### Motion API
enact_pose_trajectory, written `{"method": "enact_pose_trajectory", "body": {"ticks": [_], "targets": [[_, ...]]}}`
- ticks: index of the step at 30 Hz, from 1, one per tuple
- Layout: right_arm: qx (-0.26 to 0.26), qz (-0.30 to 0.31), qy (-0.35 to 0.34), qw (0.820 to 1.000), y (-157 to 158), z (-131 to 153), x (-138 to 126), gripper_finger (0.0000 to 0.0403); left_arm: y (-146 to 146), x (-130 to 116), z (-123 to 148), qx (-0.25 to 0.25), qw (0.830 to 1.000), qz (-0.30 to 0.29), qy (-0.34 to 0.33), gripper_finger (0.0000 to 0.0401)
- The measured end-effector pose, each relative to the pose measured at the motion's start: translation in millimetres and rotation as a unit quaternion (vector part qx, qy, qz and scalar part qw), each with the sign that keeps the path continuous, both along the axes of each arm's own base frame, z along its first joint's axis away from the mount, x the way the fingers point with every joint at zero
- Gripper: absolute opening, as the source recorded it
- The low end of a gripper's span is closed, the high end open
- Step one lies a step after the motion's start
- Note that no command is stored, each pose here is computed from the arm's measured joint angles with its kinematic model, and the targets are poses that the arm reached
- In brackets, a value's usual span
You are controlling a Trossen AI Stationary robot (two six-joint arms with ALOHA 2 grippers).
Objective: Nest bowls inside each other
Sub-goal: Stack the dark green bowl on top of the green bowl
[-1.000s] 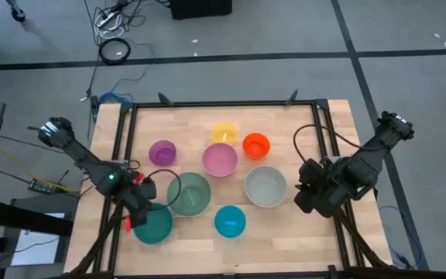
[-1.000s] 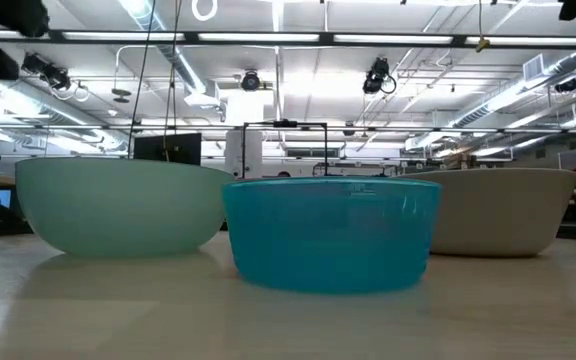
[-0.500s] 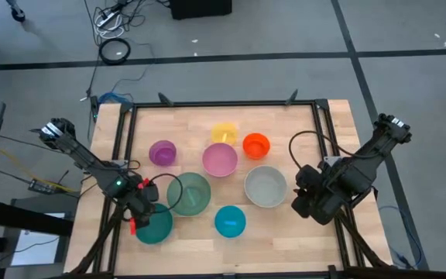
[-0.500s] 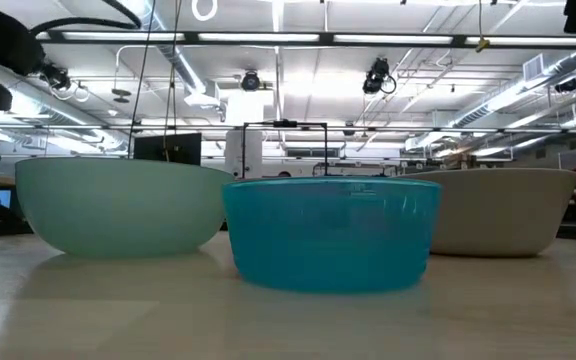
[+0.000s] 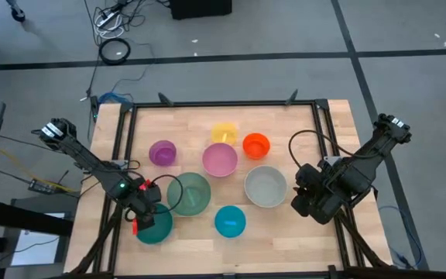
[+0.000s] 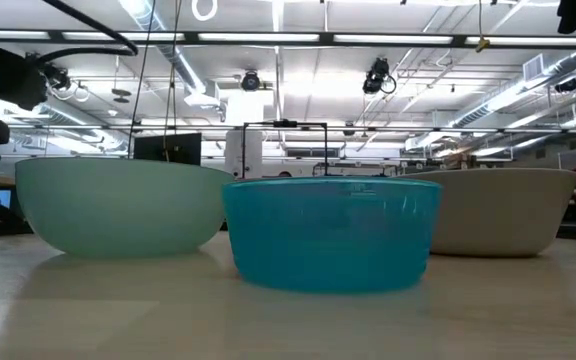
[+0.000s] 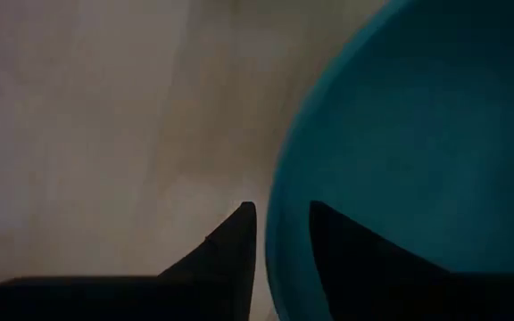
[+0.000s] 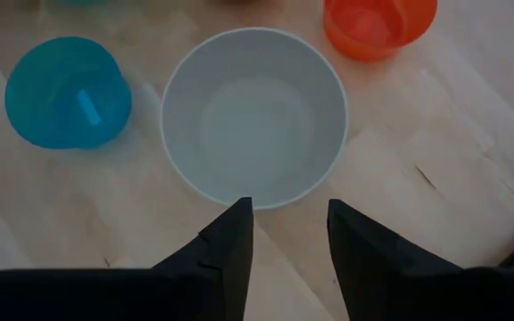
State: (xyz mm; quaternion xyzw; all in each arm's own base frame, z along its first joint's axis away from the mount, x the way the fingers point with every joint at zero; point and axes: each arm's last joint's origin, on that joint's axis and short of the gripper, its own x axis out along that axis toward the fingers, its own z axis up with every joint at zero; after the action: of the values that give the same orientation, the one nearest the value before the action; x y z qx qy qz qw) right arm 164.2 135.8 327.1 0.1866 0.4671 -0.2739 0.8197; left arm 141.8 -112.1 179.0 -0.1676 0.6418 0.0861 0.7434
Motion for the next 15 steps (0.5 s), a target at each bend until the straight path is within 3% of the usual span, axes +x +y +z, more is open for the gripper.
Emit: {"method": "enact_pose_trajectory", "body": {"ticks": [4,11,15], "targets": [[-0.001,0.000,0.000,1.000,-0.1,0.0,0.0,0.0134,-0.3,1.9,0.4,0.007,1.000,0.003,-0.017,0.0096],[-0.003,0.000,0.000,1.000,-0.4,0.0,-0.2,0.0134,-1.2,3.2,1.0,0.003,1.000,0.001,-0.026,0.0013],[-0.003,0.000,0.000,1.000,-0.4,0.1,-0.2,0.0134,-1.4,5.3,1.7,0.011,0.999,0.008,-0.045,0.0010]]}}
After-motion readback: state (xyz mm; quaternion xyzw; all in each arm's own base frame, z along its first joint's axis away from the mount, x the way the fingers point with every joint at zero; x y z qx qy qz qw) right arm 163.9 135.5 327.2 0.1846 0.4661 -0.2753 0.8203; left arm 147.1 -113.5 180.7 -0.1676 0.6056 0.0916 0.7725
